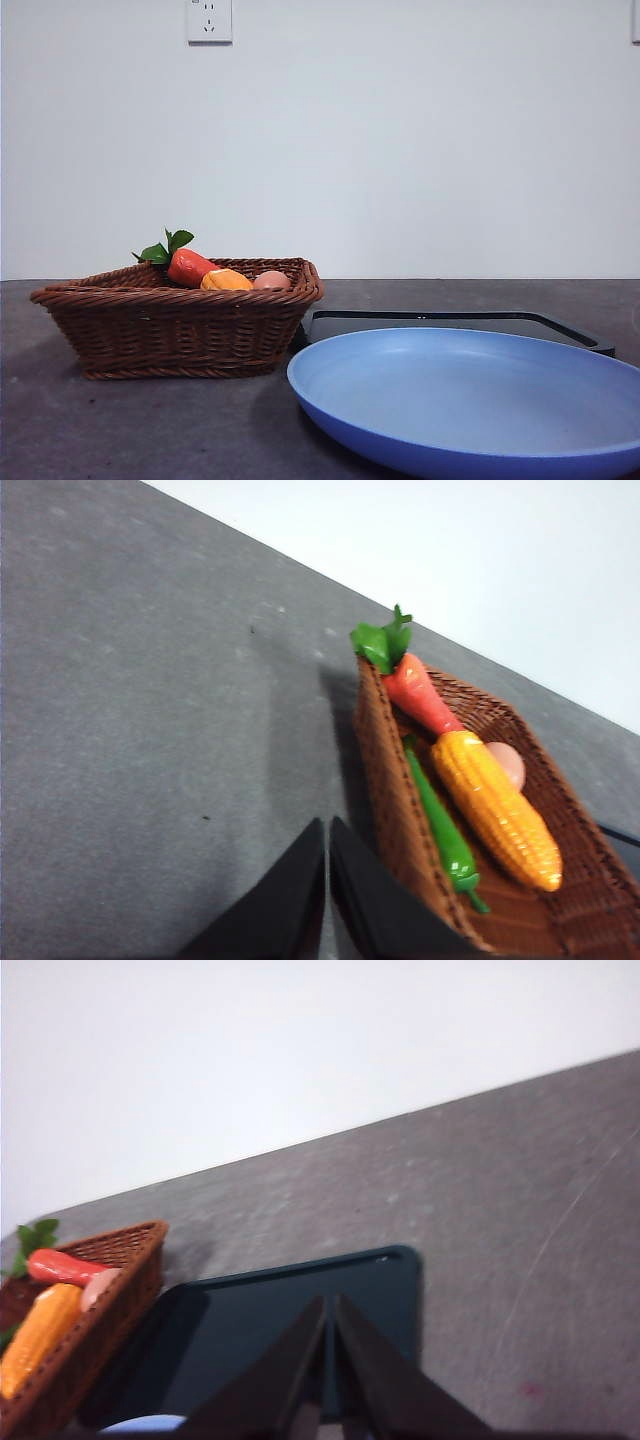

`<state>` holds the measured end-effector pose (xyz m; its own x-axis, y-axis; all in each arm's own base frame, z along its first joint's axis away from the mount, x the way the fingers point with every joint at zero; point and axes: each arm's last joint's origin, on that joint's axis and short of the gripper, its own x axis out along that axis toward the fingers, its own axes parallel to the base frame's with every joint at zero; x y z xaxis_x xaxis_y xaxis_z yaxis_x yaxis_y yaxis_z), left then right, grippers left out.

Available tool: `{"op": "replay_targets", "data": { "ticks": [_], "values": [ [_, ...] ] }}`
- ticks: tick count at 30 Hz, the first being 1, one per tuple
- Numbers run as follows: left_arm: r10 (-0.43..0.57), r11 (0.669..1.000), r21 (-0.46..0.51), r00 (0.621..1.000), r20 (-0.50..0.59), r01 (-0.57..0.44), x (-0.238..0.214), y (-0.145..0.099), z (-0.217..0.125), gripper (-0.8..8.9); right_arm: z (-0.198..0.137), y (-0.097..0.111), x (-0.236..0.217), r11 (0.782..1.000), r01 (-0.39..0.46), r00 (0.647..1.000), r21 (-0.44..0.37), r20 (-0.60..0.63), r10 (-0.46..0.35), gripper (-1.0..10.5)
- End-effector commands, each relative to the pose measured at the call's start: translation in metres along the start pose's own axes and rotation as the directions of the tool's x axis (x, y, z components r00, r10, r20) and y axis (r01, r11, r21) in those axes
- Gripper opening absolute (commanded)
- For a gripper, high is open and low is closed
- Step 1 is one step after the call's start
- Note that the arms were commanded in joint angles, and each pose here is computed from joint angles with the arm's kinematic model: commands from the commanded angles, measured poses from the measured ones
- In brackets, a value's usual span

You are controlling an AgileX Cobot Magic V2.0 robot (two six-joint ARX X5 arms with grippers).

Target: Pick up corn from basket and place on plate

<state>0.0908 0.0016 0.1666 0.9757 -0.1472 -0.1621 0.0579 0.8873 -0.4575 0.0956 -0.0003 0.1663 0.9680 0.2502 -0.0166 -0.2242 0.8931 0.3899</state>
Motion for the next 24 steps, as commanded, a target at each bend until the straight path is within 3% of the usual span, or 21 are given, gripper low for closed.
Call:
{"op": "replay_targets", "data": {
  "ticks": [1, 9, 16, 20, 24],
  "values": [
    [-0.019, 1.000, -0.012, 0.999, 0.027, 0.020, -0.008, -0.010, 0.017, 0.07, 0.010, 0.005, -0.002, 0.998, -0.014, 1.000, 0.054, 0.019, 0.013, 0.0],
    [-0.083, 0.997, 0.004, 0.995, -0.055, 0.083, -0.022, -0.033, 0.050, 0.07, 0.046, 0.024, -0.011, 0.999, -0.030, 0.999, 0.030, 0.015, 0.029, 0.0],
    [-0.134, 0.984, 0.083, 0.965, -0.224, 0.156, -0.022, -0.048, 0.074, 0.07, 0.079, 0.041, -0.011, 0.997, -0.065, 0.988, -0.050, -0.145, 0.057, 0.0],
    [-0.177, 0.967, 0.115, 0.927, -0.332, 0.226, -0.016, -0.054, 0.084, 0.07, 0.094, 0.047, -0.006, 0.989, -0.107, 0.956, -0.102, -0.285, 0.074, 0.0],
    [-0.240, 0.950, 0.086, 0.876, -0.419, 0.301, -0.007, -0.059, 0.087, 0.07, 0.103, 0.052, 0.001, 0.979, -0.152, 0.906, -0.137, -0.414, 0.083, 0.0]
  ]
}}
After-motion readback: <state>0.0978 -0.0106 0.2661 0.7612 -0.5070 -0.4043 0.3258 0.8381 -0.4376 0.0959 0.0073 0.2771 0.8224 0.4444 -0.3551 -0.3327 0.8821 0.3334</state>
